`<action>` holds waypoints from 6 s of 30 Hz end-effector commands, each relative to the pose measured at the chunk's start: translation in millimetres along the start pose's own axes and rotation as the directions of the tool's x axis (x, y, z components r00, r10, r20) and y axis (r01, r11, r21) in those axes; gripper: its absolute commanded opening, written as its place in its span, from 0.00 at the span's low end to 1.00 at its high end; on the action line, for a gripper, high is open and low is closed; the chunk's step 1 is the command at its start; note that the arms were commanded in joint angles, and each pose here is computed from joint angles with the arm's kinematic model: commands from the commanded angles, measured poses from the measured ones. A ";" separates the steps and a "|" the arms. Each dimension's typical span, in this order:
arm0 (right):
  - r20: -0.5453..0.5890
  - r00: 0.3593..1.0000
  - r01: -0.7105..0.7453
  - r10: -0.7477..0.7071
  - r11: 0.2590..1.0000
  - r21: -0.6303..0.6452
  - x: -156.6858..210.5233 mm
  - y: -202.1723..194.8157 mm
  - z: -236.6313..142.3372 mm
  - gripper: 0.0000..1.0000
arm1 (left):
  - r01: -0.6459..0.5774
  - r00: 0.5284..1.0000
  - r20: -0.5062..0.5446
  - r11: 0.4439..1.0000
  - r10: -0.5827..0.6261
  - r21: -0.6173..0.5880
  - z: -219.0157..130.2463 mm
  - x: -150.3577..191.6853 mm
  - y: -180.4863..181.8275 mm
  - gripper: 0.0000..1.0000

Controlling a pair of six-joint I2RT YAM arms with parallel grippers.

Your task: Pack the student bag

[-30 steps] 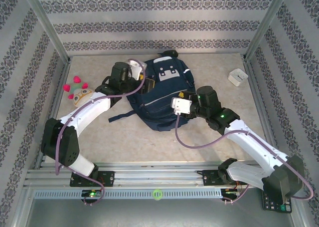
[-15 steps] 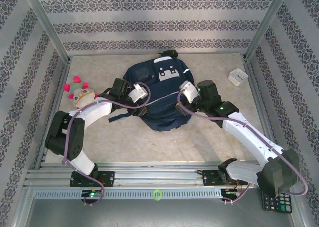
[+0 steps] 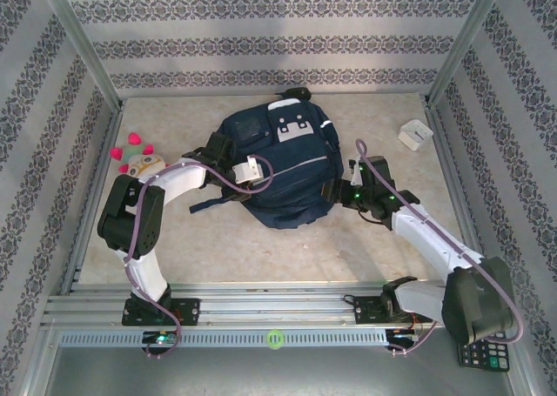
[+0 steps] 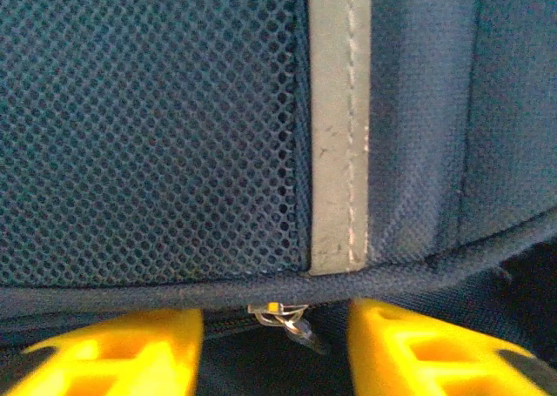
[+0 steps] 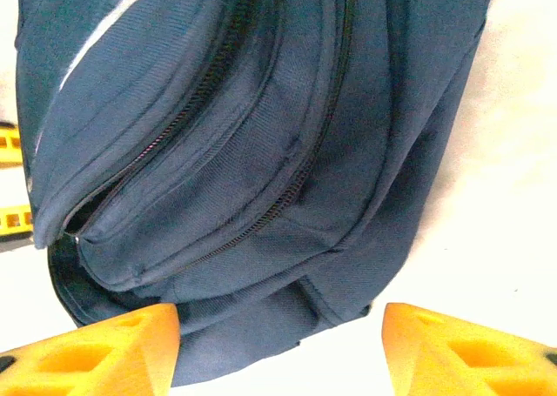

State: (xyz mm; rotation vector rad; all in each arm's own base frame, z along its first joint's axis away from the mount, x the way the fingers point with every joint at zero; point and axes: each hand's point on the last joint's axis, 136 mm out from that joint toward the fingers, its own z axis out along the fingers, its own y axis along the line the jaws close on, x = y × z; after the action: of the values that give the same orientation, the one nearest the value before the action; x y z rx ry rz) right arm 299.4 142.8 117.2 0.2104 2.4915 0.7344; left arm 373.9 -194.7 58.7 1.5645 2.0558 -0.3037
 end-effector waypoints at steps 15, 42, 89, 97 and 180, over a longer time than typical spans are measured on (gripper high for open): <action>-0.028 0.981 -0.193 0.191 0.979 -0.072 13.9 11.5 53.6 0.35 | 0.123 0.989 0.072 0.989 -0.129 0.087 -18.4 -9.9 -25.9 0.02; 0.024 0.973 -0.221 0.229 0.960 -0.172 3.7 40.5 59.6 0.30 | 0.215 0.908 0.285 0.927 -0.305 0.308 -28.3 -117.2 -110.1 0.20; 0.221 0.947 0.269 -0.233 0.952 -0.147 25.9 141.3 -37.8 0.53 | 0.008 0.953 0.302 1.000 -0.005 -0.007 -43.0 -96.3 -36.8 0.00; 0.228 0.940 0.287 -0.252 0.949 -0.134 31.7 144.3 -35.0 0.53 | 0.161 0.925 0.345 0.986 -0.163 0.033 -48.4 -116.8 -22.2 0.00; 0.245 0.669 0.741 -0.702 0.655 -0.146 60.8 107.1 2.5 0.54 | -0.217 0.911 0.369 0.975 0.183 0.054 -30.9 -105.0 -52.6 0.00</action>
State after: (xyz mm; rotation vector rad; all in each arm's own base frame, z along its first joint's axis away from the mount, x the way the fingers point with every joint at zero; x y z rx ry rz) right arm 251.3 240.0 147.4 -0.4630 2.1689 0.7330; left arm 340.7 -277.5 111.8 1.7211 1.5284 -0.4300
